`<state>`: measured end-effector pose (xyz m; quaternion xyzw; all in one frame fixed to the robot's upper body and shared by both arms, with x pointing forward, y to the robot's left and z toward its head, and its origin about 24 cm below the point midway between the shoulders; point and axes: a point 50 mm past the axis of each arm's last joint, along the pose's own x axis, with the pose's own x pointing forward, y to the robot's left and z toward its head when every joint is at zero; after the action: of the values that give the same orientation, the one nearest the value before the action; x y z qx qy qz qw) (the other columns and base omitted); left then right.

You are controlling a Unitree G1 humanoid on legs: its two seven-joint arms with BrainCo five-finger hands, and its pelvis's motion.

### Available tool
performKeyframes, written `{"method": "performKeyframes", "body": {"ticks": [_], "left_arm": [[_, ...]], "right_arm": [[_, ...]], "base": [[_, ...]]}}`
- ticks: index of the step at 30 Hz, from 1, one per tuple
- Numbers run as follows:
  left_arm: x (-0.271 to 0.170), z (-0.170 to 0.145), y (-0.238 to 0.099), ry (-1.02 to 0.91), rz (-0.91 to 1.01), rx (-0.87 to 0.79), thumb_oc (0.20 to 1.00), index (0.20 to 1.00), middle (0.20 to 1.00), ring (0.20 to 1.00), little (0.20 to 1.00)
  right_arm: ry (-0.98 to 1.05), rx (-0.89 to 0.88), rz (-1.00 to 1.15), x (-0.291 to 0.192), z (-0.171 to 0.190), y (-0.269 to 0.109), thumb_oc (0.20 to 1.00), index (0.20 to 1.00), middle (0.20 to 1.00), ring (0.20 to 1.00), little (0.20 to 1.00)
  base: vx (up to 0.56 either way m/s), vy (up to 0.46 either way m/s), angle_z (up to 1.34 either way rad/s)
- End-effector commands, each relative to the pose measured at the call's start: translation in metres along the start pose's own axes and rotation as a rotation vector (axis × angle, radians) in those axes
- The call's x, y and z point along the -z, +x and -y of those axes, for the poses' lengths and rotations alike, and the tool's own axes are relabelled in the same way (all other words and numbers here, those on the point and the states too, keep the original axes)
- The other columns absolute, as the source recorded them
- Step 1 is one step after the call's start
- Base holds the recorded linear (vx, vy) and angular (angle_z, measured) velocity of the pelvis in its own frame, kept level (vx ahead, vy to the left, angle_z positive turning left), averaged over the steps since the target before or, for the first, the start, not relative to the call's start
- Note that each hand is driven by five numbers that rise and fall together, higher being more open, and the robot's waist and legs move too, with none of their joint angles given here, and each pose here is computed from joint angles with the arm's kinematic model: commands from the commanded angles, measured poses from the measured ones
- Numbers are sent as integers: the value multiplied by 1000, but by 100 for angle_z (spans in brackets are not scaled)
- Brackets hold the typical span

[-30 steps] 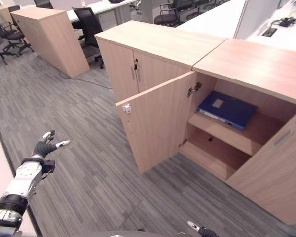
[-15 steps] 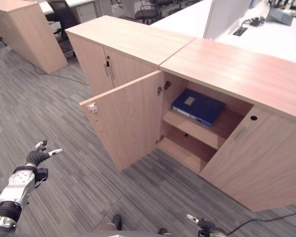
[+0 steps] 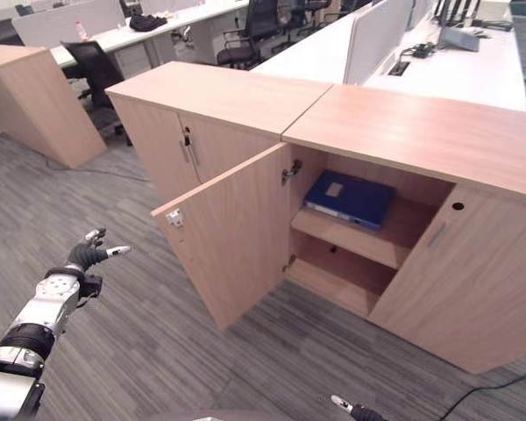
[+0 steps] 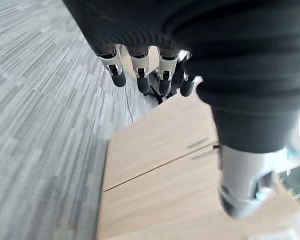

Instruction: Put the empty folder in the office cabinet

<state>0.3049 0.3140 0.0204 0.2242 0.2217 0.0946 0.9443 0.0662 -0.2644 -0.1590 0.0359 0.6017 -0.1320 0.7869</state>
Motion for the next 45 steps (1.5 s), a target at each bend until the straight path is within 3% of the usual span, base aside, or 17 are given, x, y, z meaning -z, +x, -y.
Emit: {"method": "performKeyframes", "body": {"ticks": [1, 10, 13, 22, 29, 36, 39, 43, 45], "left_arm": [[-40, -24, 10, -37, 99, -74, 1000, 1000, 1000, 1000, 1000], [-77, 20, 19, -92, 174, 58, 1000, 1000, 1000, 1000, 1000], [-81, 37, 22, -197, 150, 94, 1000, 1000, 1000, 1000, 1000], [-66, 20, 27, -339, 17, 25, 1000, 1000, 1000, 1000, 1000], [-77, 35, 27, -385, 65, 54, 1000, 1000, 1000, 1000, 1000], [-147, 137, -11, -241, 424, 436, 1000, 1000, 1000, 1000, 1000], [-165, 162, -38, -268, 556, 583, 1000, 1000, 1000, 1000, 1000], [-177, 199, -96, -354, 700, 899, 1000, 1000, 1000, 1000, 1000], [-173, 205, -104, -362, 699, 956, 1000, 1000, 1000, 1000, 1000]], "right_arm": [[-25, 15, -7, -5, 4, 0, 1000, 1000, 1000, 1000, 1000], [-26, 13, -12, -6, 1, 1, 1000, 1000, 1000, 1000, 1000], [-26, 7, -16, -5, -3, 1, 1000, 1000, 1000, 1000, 1000], [-38, 2, -20, -5, -4, 1, 1000, 1000, 1000, 1000, 1000], [-27, 10, -41, 3, -3, 1, 1000, 1000, 1000, 1000, 1000], [96, 4, -27, 4, -11, 2, 1000, 1000, 1000, 1000, 1000], [175, -13, -4, -1, -18, 3, 1000, 1000, 1000, 1000, 1000], [197, -42, 24, -14, -31, 5, 1000, 1000, 1000, 1000, 1000], [199, -49, 20, -13, -33, 5, 1000, 1000, 1000, 1000, 1000]], "base": [[-9, 33, -18], [-3, 21, -8], [2, -3, -1], [6, -12, -12], [-4, -9, -8], [-13, 1, 6], [-23, 0, 20], [0, 0, 0], [0, 0, 0]]}}
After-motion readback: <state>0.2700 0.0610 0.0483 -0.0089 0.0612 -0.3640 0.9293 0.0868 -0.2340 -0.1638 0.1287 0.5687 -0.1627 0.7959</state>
